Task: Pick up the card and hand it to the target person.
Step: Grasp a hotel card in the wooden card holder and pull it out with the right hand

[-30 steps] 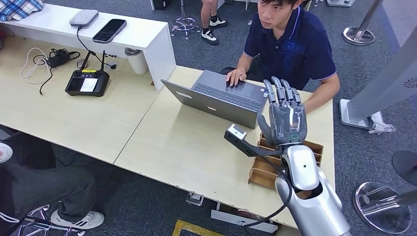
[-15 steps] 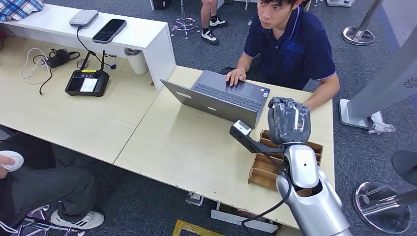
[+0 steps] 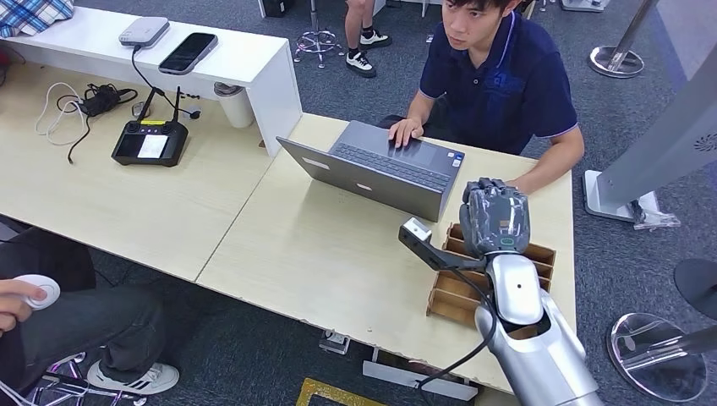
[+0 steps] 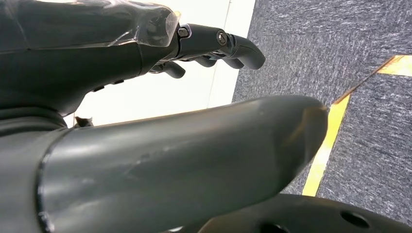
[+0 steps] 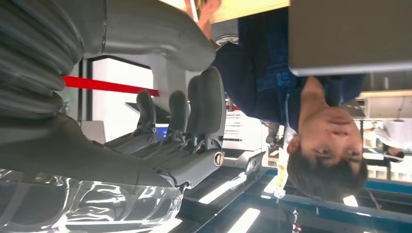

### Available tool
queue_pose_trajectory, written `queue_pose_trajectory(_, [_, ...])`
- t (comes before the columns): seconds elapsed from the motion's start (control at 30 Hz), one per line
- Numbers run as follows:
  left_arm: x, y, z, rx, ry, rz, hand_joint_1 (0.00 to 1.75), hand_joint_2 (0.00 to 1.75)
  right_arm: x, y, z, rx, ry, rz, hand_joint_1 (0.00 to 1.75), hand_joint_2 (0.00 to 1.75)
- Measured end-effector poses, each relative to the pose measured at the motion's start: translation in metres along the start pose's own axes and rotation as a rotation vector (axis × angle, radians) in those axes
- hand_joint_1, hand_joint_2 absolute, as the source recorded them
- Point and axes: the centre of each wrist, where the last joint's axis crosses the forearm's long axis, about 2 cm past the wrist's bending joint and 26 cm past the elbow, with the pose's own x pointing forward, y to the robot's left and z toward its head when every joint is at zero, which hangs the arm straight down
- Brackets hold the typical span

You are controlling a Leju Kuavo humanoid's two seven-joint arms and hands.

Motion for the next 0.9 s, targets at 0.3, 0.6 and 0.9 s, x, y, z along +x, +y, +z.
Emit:
queue_pose_trajectory(0.3, [-0.001,0.001,-0.001,0.015,0.030,0.026,0.00,0.00,-0.011,0.015,0.000,0.050,0.054,0.033,0.96,1.75])
queue_pose_trajectory(0.6, [-0.001,0.002,-0.001,0.023,0.044,0.044,0.00,0.00,-0.016,0.022,0.002,0.080,0.081,0.046,0.97,1.75])
queue_pose_trajectory(0.9, [-0.002,0.002,-0.001,0.024,0.050,0.049,0.00,0.00,-0.020,0.027,0.005,0.105,0.103,0.041,0.99,1.75])
